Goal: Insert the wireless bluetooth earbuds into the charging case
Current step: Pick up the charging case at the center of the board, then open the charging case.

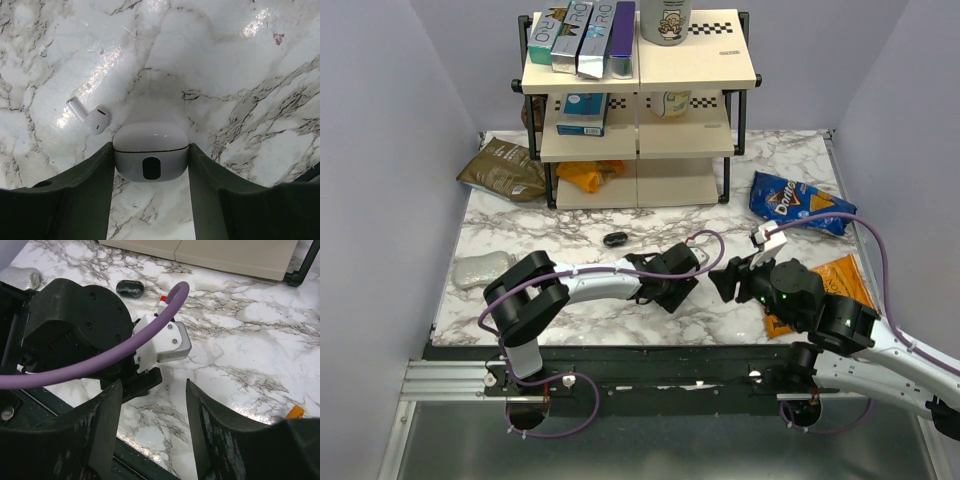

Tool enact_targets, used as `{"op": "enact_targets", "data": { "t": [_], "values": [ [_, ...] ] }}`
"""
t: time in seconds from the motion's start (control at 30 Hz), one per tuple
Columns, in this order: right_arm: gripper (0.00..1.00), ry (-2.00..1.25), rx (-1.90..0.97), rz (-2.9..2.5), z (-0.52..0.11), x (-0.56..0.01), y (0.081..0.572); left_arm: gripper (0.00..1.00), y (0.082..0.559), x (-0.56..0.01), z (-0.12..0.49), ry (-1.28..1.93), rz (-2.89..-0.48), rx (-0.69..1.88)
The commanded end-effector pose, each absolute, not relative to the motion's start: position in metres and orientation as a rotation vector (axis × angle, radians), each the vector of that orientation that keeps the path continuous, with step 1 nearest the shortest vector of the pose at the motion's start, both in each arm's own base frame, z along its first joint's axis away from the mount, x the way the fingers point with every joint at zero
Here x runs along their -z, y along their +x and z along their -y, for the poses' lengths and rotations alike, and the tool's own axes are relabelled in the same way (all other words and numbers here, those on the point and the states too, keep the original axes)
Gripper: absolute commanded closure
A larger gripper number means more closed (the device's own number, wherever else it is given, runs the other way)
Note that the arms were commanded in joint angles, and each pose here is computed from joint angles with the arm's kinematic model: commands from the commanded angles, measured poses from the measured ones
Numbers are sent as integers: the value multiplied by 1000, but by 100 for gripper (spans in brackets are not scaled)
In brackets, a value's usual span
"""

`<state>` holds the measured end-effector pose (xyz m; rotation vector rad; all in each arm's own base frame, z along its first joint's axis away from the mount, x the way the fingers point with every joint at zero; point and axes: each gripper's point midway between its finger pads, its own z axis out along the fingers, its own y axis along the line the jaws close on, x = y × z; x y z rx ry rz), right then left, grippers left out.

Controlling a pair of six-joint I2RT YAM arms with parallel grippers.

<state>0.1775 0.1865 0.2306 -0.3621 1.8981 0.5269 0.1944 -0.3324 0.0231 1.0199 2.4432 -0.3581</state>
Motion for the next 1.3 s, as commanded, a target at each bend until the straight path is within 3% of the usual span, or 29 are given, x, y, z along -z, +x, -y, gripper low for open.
{"op": "enact_targets", "data": {
  "t": [0.0, 0.27, 0.5, 0.53, 0.6, 0.63, 0.7, 0.73, 1.0, 1.27],
  "values": [
    [37, -346, -493, -1895, -177, -237, 179, 53, 189, -20, 318, 1025, -2468, 294],
    [36, -229, -543, -1849, -173, -273, 182, 100, 203, -69, 332, 969, -2257, 429],
    [28, -10, -508, -1873, -156, -303, 191, 100, 208, -140, 334, 867, -1971, 610],
    [28, -17, -515, -1869, -158, -305, 191, 100, 208, -174, 338, 814, -1848, 695],
    [28, -74, -531, -1866, -166, -304, 190, 100, 193, -172, 326, 799, -1772, 771],
    [28, -91, -550, -1860, -171, -305, 190, 100, 190, -214, 323, 713, -1614, 859],
    [28, -157, -570, -1864, -181, -302, 187, 100, 174, -203, 310, 736, -1527, 899],
    [28, -183, -585, -1856, -188, -304, 188, 100, 170, -234, 302, 691, -1377, 932],
    [27, -543, -704, -1881, -249, -305, 174, 100, 163, -240, 282, 772, -1205, 788],
    [27, -672, -758, -1911, -281, -305, 171, 100, 174, -248, 278, 832, -1157, 622]
  ]
}}
